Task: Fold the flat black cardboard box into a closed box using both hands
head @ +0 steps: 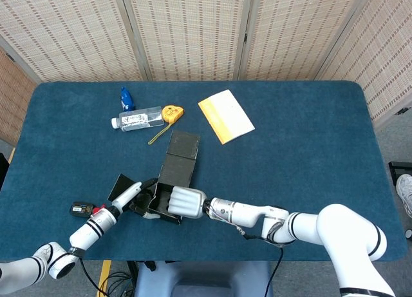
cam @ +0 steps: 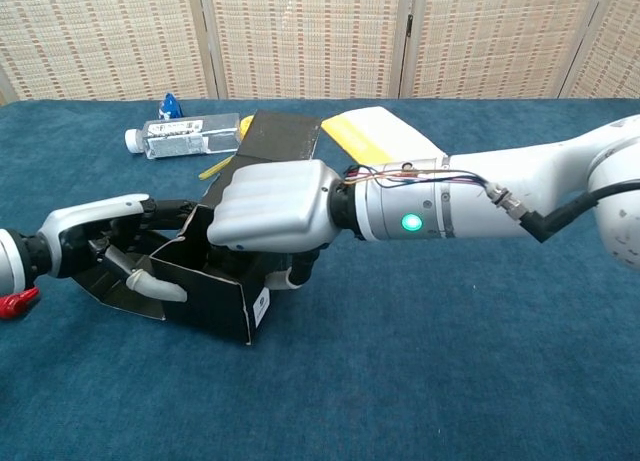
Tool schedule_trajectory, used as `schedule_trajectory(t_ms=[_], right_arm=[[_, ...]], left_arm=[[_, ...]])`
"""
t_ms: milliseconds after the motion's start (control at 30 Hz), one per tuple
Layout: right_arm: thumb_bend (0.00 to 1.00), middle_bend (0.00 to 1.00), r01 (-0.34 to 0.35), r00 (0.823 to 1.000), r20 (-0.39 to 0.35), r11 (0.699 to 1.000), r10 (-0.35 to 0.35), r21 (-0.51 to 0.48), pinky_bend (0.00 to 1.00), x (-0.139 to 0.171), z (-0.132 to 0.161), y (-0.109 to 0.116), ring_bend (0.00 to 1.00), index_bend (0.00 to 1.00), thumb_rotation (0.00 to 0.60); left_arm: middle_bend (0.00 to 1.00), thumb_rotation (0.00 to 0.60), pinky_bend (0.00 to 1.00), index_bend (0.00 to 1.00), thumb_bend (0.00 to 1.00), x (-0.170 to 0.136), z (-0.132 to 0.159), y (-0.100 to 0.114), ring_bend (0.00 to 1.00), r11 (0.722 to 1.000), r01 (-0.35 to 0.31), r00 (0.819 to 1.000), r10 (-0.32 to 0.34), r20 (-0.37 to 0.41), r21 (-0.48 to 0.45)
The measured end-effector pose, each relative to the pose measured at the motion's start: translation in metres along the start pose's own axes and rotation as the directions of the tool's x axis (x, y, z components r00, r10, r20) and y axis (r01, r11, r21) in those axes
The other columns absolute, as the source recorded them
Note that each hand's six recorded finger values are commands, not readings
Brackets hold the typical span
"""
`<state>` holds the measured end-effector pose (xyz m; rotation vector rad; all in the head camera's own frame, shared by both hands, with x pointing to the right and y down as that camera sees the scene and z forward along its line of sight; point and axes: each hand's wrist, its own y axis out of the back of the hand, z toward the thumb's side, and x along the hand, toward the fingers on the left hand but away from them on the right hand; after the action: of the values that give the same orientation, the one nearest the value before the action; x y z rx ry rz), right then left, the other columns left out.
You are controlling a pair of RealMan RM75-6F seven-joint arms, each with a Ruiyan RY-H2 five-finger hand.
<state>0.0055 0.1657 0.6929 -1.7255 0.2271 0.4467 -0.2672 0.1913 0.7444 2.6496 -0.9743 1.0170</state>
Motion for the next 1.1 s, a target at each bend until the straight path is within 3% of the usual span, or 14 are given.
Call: schedule_trajectory(t_ms=[133,300,467,767,1000,1100], right_arm=[[1.0,0.72,-0.011,1.0,0.0,1.0,0.011,0.0,0.92,0.002,-0.001,-0.001,0.78,0.66,0.6],[1.0,0.64,-0.025,1.0,0.001,1.0,0.025,0.012,0.92,0.005,-0.002,-0.004,0.78,0.64,0.6],[1.0,0.48,-0.05,0.999,0.005,0.998,0.05,0.029,0.92,0.006,-0.001,-0.007,0.76,0.42,0.6],[1.0,0.4,-0.051,0.998,0.034,0.999,0.05,0.008,0.92,0.009,-0.003,-0.002,0.76,0.24,0.6],[1.0,0.41,-0.093,0.996,0.021,0.996,0.092,0.01,0.92,0.009,0.003,-0.006,0.76,0.24,0.6],[1.0,0.45,-0.117,0.993,0.01,0.993,0.117,0.014,0.92,0.008,0.007,-0.009,0.76,0.25,0.6]], left_arm=[[0.23,0.6,0.38,0.18,0.09,0.0,0.0,0.001,0.58,1.0,-0.004,1.0,0.004,0.001,0.001],[0.23,0.6,0.38,0.17,0.09,0.0,0.001,0.0,0.58,1.0,-0.001,1.0,0.001,0.004,0.003],[0.23,0.6,0.38,0.17,0.09,0.0,0.002,-0.003,0.58,1.0,0.003,1.0,-0.003,0.007,0.008],[0.23,0.6,0.38,0.17,0.09,0.0,0.001,-0.005,0.58,1.0,0.008,1.0,-0.008,0.002,0.01],[0.23,0.6,0.38,0.17,0.09,0.001,0.002,-0.007,0.58,1.0,0.01,1.0,-0.01,0.002,0.009],[0.23,0.6,0.38,0.17,0.09,0.001,0.002,-0.007,0.58,1.0,0.01,1.0,-0.01,0.002,0.009]])
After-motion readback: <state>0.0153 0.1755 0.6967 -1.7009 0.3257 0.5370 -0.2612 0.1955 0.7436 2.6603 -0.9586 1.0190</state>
